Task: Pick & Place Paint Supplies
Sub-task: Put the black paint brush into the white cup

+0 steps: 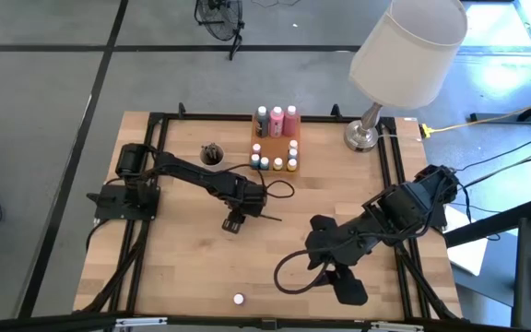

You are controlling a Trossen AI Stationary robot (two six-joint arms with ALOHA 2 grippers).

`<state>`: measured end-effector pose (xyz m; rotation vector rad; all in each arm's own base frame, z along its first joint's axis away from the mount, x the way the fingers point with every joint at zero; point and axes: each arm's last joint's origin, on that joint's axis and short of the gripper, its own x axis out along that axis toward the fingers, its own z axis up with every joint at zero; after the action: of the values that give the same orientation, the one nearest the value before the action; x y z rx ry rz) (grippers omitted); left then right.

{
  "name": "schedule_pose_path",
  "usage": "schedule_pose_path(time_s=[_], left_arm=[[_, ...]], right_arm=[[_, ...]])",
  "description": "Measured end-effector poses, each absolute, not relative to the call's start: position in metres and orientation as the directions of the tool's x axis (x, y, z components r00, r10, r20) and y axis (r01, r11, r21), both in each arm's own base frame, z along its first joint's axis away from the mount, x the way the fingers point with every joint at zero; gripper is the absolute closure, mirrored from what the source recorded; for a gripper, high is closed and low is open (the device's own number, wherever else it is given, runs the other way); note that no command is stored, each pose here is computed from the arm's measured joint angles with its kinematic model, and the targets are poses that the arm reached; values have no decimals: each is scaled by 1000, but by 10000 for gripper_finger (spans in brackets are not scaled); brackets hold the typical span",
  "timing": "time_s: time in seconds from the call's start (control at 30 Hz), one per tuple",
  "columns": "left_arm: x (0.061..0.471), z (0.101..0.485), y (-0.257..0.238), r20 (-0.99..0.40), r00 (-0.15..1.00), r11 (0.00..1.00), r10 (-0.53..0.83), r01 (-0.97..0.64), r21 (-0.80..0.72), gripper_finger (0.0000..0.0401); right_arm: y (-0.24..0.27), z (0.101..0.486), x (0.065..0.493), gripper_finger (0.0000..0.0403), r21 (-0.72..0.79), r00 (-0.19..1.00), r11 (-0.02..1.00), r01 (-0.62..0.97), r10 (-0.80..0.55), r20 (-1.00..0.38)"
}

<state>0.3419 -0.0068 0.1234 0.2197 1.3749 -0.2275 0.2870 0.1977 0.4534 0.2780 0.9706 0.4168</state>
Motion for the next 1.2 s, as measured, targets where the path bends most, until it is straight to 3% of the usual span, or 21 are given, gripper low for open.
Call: schedule_pose_path(time_s=[0.47,0.97,1.2], left_arm=[[341,123,-7,-984,173,952,-30,305,25,281],[341,123,-7,-985,166,925,-40,379,26,391],[340,123,-7,-986,162,921,-43,389,23,396]], right_arm=[[198,453,287,222,408,494,887,-216,460,-738],[195,456,283,222,412,495,886,-212,461,-737],[193,458,282,222,401,513,894,-201,445,-734]])
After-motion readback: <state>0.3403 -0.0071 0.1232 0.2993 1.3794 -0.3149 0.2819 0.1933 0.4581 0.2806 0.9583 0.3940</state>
